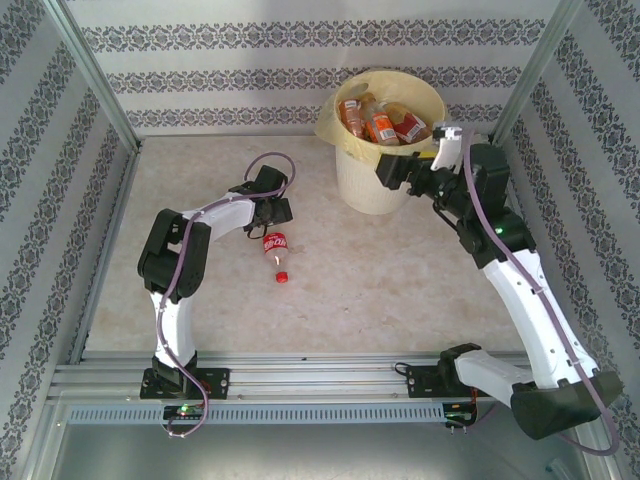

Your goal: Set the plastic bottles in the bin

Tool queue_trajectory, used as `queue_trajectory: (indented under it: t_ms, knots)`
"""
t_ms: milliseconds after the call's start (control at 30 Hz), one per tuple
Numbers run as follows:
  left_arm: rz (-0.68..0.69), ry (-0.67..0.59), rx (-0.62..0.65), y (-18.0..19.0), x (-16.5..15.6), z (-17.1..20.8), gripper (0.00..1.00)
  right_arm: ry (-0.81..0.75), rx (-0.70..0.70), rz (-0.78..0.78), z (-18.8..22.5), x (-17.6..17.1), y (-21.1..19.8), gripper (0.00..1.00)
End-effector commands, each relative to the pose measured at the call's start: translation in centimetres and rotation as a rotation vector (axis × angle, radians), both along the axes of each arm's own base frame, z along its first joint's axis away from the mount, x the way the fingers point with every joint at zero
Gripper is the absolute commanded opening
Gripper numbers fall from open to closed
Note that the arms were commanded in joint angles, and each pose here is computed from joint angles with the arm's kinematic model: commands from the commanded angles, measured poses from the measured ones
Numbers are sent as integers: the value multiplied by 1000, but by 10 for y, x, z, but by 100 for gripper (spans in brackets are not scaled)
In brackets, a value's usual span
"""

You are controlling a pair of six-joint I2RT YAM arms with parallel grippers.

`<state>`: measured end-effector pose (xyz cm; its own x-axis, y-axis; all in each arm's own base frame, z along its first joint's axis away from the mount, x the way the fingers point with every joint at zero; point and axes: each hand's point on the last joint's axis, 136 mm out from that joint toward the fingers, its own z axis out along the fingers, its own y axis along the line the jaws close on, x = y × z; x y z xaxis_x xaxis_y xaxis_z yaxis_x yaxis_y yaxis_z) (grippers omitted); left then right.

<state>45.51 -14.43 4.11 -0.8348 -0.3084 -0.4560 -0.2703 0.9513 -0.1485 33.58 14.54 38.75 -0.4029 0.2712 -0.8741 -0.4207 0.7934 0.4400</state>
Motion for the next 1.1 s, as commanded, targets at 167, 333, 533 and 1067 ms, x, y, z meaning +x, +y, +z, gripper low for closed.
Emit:
queue_trajectory:
  t_ms: [167, 333, 533, 1067]
  knots:
    - [-1, -28, -76, -7, 18, -1, 69, -36, 31, 89, -11, -6, 22, 98]
    - [-27, -69, -107, -14, 25, 21, 60, -9, -1, 82, -20, -3, 22, 98]
    - [-140, -289, -280, -40, 29, 99, 58, 34, 39, 134, -29, 0, 36, 98]
    - [-624, -856, -817, -115, -18, 333, 54, 130, 126, 421, -34, 5, 104, 98]
